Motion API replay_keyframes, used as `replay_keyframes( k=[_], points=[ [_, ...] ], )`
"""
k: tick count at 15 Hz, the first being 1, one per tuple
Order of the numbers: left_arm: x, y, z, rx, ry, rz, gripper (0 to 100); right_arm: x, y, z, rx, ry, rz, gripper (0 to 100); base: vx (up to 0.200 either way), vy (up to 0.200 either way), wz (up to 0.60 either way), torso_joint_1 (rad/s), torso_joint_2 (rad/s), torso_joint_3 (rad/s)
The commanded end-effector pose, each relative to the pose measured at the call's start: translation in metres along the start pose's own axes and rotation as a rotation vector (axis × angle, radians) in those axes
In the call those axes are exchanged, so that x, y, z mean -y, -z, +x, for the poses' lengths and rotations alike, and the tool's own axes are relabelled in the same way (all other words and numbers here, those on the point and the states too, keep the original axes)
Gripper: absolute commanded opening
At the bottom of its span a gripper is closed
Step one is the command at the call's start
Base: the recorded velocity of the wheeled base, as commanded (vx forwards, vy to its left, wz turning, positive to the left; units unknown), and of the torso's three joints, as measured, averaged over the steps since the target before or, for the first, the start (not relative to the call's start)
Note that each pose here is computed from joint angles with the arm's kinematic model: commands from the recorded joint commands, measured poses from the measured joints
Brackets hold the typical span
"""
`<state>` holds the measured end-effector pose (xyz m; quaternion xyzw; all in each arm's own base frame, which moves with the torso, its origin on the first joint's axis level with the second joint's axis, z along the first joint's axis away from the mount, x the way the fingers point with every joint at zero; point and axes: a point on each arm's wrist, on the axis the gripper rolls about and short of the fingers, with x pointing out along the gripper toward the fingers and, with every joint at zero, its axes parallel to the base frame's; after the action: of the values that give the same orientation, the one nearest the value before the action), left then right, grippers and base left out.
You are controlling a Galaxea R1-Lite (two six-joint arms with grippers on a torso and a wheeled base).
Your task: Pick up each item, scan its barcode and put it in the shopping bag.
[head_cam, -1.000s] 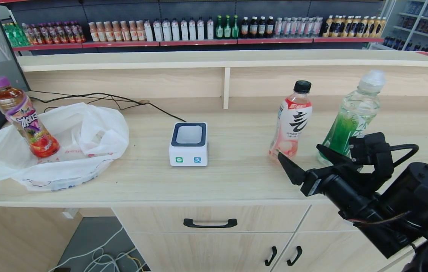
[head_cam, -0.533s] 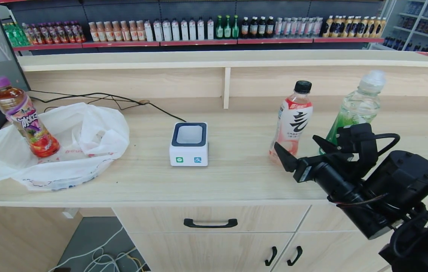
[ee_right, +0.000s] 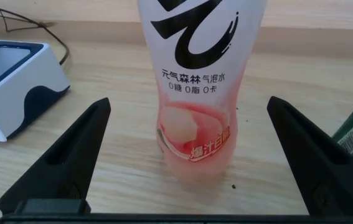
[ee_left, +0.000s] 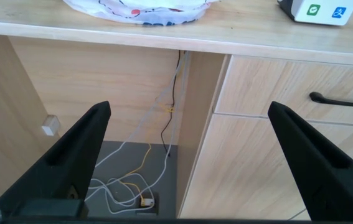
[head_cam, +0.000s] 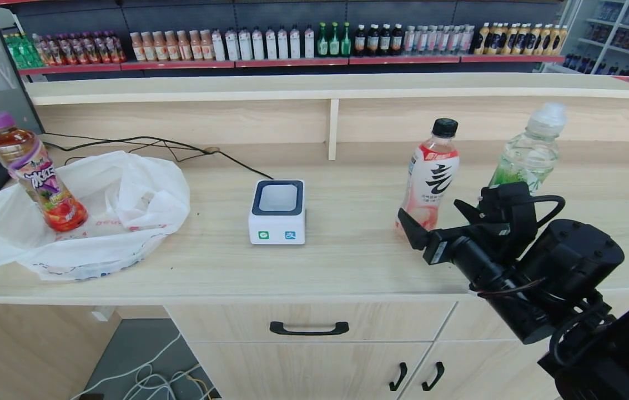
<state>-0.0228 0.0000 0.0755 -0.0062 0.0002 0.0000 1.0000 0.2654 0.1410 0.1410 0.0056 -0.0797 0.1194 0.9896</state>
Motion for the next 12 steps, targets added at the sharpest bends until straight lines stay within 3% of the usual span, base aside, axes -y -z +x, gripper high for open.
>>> replay_keyframes(
  k=[1,12],
  points=[
    [0.0,0.0,0.0,0.0,0.0,-0.001,100,0.007,-0.003,0.001,0.01,0.024,-0.002,100,0.0,0.0,0.0,0.0,0.0,0.0],
    [0.0,0.0,0.0,0.0,-0.002,-0.003,100,0.007,0.0,0.036,0.069,0.051,-0.005,100,0.0,0.0,0.0,0.0,0.0,0.0]
  ],
)
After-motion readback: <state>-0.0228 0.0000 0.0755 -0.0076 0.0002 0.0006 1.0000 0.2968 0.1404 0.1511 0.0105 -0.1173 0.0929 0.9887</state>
